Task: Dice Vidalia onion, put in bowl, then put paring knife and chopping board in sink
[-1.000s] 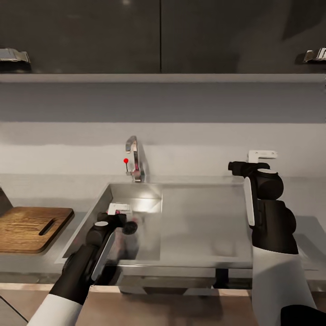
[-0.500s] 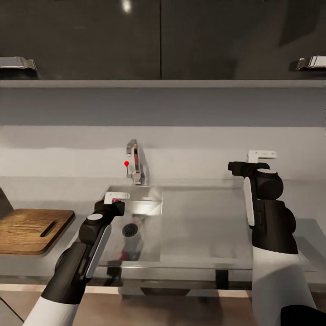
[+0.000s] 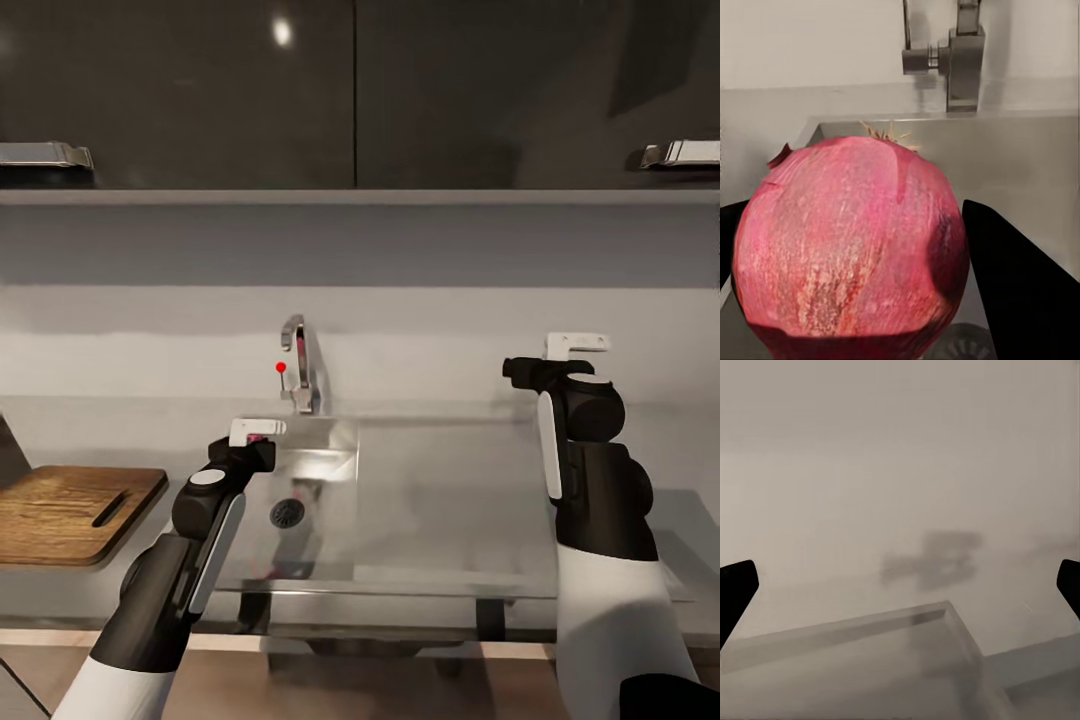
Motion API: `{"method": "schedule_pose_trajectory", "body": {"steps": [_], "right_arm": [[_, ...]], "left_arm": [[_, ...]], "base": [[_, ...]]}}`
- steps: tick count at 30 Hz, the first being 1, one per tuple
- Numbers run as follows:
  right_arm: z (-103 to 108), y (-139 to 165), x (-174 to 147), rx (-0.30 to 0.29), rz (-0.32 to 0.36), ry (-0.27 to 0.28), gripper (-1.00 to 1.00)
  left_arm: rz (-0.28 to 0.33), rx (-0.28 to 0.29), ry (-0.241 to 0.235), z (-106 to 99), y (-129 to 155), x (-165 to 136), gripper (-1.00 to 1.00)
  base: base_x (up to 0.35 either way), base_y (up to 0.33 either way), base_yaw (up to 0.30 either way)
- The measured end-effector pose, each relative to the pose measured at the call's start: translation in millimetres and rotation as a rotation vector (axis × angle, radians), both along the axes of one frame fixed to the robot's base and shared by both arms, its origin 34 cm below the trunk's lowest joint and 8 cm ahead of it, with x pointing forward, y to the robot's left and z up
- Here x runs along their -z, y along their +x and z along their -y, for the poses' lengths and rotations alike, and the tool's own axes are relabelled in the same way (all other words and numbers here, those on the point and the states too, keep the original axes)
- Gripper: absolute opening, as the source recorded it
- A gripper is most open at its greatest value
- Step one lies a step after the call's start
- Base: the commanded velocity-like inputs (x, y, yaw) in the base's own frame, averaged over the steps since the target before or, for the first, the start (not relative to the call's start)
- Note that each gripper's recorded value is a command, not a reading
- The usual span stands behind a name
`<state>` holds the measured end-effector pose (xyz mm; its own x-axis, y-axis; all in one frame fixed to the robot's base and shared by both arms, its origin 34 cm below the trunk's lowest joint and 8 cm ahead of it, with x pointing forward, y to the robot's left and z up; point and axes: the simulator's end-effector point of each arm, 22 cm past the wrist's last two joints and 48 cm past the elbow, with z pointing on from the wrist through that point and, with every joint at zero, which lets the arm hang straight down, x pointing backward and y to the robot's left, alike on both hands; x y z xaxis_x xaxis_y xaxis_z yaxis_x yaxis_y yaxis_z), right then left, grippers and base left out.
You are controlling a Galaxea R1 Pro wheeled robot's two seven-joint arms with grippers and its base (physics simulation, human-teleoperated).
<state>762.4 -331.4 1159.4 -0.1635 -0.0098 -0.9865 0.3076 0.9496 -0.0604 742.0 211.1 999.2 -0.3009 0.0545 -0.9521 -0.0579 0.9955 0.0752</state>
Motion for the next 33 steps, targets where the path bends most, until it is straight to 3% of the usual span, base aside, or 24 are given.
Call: {"method": "schedule_pose_trajectory", "body": {"steps": [5, 13, 23, 33], "right_arm": [[-1, -2, -4, -0.005, 0.012, -0.002, 1.00], [1, -4, -23, 0.000, 0.094, -0.021, 1.00], [1, -4, -24, 0.001, 0.104, -0.023, 1.00], [0, -4, -24, -0.002, 0.104, -0.021, 1.00]], "left_arm": [[0.014, 0.002, -0.002, 1, -1, -6, -1.00], [0.024, 0.013, -0.022, 12, -3, -12, -1.00], [0.023, 0.033, -0.039, 28, -4, -14, -1.00], [0.027, 0.022, -0.029, 26, -5, -15, -1.00]], "base": [[0.000, 0.000, 0.000], [0.000, 0.000, 0.000], [-0.122, 0.034, 0.000], [-0.222, 0.196, 0.000]]}}
